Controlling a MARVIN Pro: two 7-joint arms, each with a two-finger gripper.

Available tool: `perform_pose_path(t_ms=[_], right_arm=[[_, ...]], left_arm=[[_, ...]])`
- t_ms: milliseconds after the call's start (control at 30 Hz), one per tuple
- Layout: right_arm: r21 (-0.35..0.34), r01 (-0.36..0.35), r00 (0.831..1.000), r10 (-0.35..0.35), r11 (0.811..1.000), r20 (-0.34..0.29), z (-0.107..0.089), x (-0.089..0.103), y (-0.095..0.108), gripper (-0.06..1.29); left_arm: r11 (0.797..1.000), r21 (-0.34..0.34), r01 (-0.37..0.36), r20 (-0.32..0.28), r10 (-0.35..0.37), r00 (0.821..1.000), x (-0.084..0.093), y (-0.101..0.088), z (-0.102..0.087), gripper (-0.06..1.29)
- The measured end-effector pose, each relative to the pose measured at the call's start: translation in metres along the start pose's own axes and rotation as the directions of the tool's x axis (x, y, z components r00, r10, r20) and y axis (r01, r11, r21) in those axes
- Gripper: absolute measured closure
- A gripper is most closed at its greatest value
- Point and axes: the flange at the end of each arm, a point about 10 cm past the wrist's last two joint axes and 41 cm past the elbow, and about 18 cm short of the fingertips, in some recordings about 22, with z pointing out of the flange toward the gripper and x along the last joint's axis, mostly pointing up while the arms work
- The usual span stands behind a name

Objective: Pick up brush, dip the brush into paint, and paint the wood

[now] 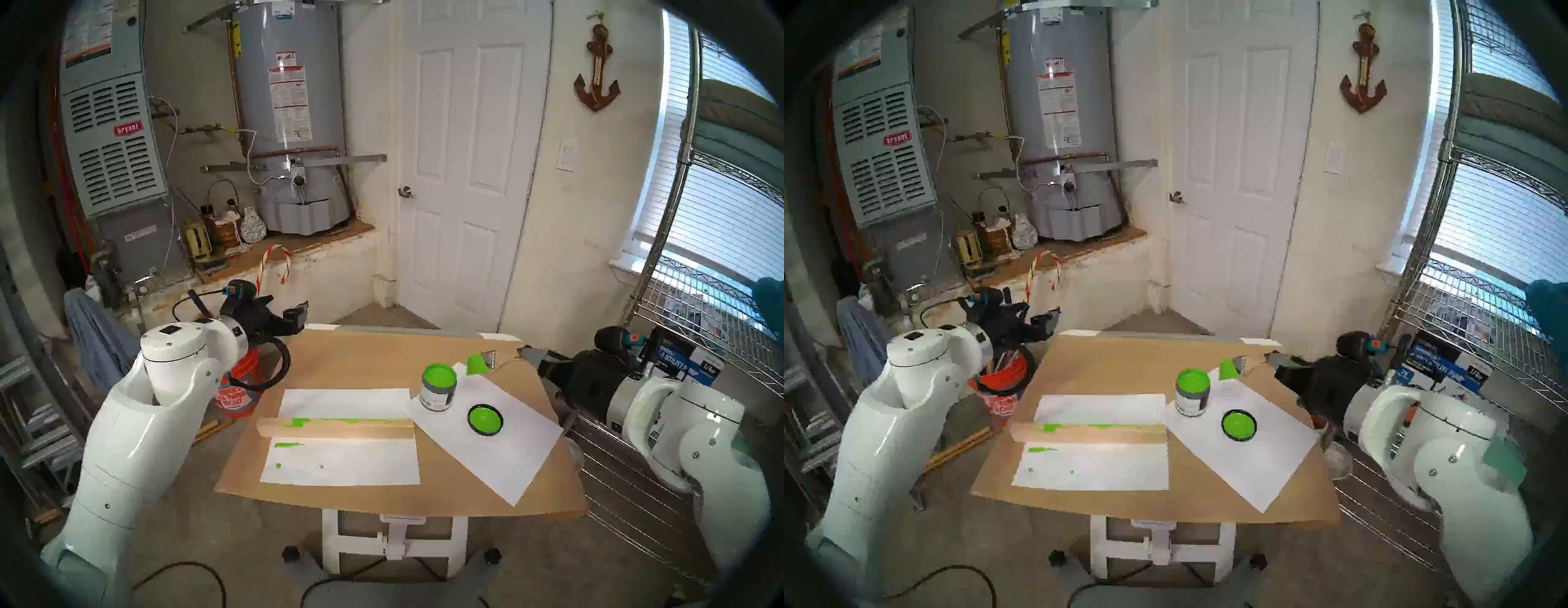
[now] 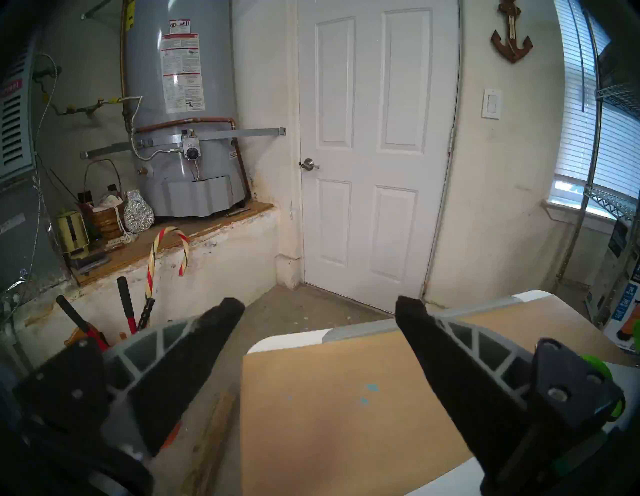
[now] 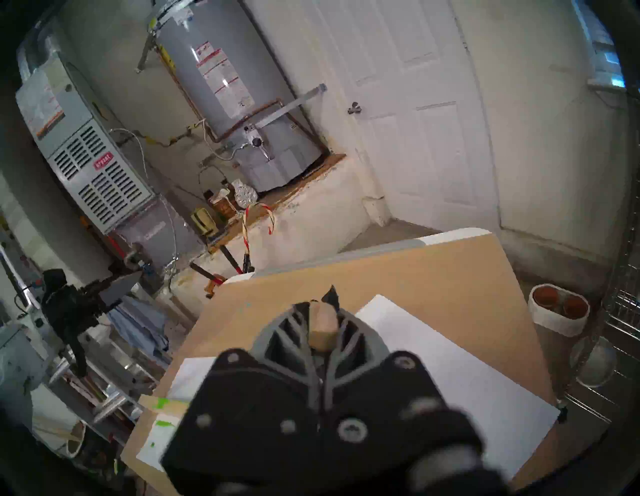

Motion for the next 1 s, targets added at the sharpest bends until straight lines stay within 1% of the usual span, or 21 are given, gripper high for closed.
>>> perform_pose_path(t_ms=[367,633,1000], right_arm=[[0.015,0.074,0.997,-0.074,0.997,0.016,0.013,0.0,-0.019,1.25],[0.017,0.12,0.993,-0.12,0.993,0.013,0.02,0.002,-0.031,1.25],[0.019,0.193,0.98,-0.194,0.981,0.054,0.031,-0.002,-0.048,1.25]], left_arm=[[1.0,0.0,0.0,0.0,0.0,1.0,0.0,0.0,0.0,-0.02],[1.0,0.0,0.0,0.0,0.0,1.0,0.0,0.0,0.0,-0.02],[1.0,0.0,0.0,0.0,0.0,1.0,0.0,0.0,0.0,-0.02]])
